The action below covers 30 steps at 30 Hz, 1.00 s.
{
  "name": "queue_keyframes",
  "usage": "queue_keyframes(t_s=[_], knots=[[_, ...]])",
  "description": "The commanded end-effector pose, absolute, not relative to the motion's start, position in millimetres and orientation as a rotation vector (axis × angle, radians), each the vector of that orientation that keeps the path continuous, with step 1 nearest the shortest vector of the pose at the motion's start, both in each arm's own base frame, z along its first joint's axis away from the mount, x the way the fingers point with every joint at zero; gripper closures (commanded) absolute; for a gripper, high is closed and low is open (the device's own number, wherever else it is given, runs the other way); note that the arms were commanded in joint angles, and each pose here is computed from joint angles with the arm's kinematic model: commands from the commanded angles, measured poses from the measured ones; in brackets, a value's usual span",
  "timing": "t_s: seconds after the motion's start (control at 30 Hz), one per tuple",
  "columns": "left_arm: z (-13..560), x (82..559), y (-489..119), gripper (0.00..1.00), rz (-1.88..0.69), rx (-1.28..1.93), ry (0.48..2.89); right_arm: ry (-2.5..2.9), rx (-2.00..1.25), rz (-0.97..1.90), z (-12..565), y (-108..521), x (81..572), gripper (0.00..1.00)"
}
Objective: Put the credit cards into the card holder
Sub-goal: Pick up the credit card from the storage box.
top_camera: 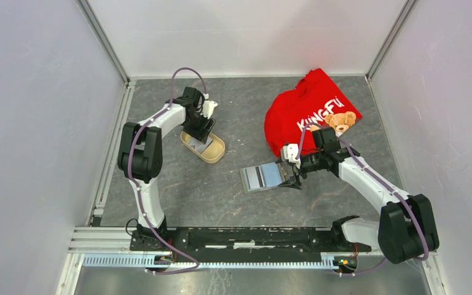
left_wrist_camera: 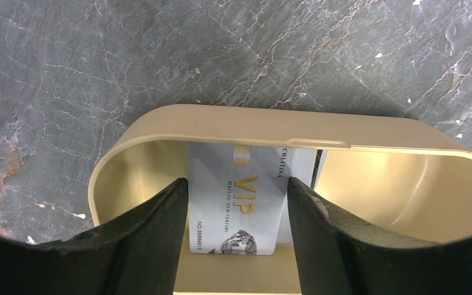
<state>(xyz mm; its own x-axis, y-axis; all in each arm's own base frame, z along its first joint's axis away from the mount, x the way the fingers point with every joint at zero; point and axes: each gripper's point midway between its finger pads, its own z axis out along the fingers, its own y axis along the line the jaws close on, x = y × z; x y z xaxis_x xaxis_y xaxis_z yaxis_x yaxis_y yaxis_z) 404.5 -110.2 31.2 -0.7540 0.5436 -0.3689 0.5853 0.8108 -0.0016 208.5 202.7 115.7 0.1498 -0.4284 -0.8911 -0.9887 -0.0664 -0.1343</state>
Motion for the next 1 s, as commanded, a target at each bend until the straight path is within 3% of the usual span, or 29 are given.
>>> queue_keyframes(t_s=[0.0,0.6,0.97], knots=[[26,407,-111,0.36,-0.2,0.902,2.626,1.347,-1.636,0.861,124,204,212,0.11],[69,411,-116,0.45,-0.283,0.803,2.523,1.345,-1.637,0.867,124,204,211,0.11],[62,401,-119,0.43,-0.361,0.775,2.554,1.337,-1.634,0.876,126,205,210,0.11]])
